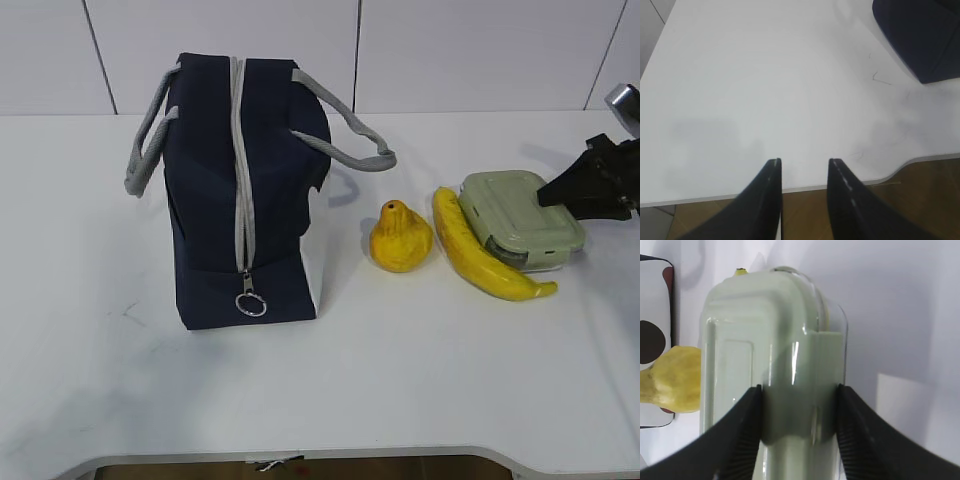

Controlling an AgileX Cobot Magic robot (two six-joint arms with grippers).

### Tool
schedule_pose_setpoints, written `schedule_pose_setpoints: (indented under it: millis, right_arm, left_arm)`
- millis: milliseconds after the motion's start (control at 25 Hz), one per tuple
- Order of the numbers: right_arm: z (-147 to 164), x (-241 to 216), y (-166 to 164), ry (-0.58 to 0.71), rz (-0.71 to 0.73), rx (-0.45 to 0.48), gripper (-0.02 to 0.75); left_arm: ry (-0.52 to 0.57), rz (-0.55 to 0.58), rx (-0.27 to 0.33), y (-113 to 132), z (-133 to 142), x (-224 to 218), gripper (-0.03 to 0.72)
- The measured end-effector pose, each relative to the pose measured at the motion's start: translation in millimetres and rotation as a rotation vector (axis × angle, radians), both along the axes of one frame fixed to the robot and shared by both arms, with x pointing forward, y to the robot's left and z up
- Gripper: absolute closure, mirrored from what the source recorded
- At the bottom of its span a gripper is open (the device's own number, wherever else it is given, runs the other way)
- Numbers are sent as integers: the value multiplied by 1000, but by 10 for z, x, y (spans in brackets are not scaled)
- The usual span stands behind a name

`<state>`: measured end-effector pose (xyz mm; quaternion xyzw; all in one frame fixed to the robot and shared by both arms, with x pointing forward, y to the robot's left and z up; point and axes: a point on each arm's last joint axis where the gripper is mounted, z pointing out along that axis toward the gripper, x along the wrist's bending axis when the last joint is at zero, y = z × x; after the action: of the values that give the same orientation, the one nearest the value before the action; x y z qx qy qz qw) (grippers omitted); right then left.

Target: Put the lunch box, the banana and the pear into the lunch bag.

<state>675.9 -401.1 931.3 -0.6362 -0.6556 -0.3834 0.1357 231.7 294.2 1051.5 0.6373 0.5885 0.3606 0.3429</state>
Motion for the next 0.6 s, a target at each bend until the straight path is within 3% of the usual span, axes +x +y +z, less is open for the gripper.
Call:
schedule_pose_setpoints:
  millis: [600]
  right_arm:
    - [3,2,-2,-2,2,-3,394]
  left_arm:
    - [0,0,0,0,0,0,452]
